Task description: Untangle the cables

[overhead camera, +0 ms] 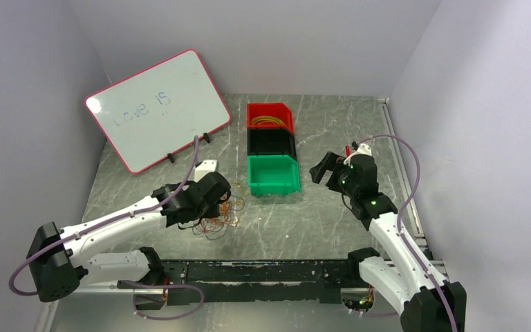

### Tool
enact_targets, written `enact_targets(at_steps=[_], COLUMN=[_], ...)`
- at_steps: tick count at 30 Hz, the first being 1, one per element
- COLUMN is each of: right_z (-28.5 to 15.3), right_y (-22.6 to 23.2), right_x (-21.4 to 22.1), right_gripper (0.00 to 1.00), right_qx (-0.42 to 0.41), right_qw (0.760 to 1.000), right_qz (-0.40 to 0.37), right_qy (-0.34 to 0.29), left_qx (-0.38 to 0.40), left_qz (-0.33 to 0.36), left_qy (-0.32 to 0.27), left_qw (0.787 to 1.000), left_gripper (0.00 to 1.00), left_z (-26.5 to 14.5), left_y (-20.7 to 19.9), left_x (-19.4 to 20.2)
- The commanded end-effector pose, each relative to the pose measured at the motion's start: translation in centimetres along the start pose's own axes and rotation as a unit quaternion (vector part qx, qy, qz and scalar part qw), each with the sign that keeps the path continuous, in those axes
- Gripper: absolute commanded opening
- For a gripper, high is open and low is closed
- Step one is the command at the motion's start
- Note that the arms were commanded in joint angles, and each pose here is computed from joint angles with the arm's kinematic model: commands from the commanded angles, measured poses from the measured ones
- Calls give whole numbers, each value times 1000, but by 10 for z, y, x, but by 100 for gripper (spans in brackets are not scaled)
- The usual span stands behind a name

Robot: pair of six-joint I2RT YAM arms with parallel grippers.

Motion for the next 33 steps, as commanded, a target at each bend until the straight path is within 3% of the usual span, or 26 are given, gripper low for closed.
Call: enact_targets(at_steps=[1, 10, 20, 26, 33], right_z=[-7, -20, -30, -34, -49], right_y=[-1, 15, 61, 119, 166], right_x=[-3, -9, -13, 27, 94], right_gripper=[97, 98, 97, 94, 88], right_qx=[-1, -63, -140, -162, -190], right_qw=[1000, 997, 985, 980, 981], right_qz=[-9, -48, -101, -109, 3], right_qy=[-11, -21, -8, 23, 29], left_qx=[-3, 28, 73, 100, 116], left_qz=[-28, -33, -63, -71, -86], left_qy=[-54, -89, -132, -167, -192], left_qw=[998, 995, 987, 978, 971], left_gripper=[34, 51, 57, 66, 63], left_z=[9, 13, -2, -14, -31], left_y=[9, 27, 53, 55, 57], left_x=[-29, -72, -92, -98, -97])
Point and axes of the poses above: each gripper's point midway between its finger pads, its own z axis out along the fingers, its own y axis along the line the jaws close on, x = y × z, the point moved 4 cm from there along -z, back along the fingers
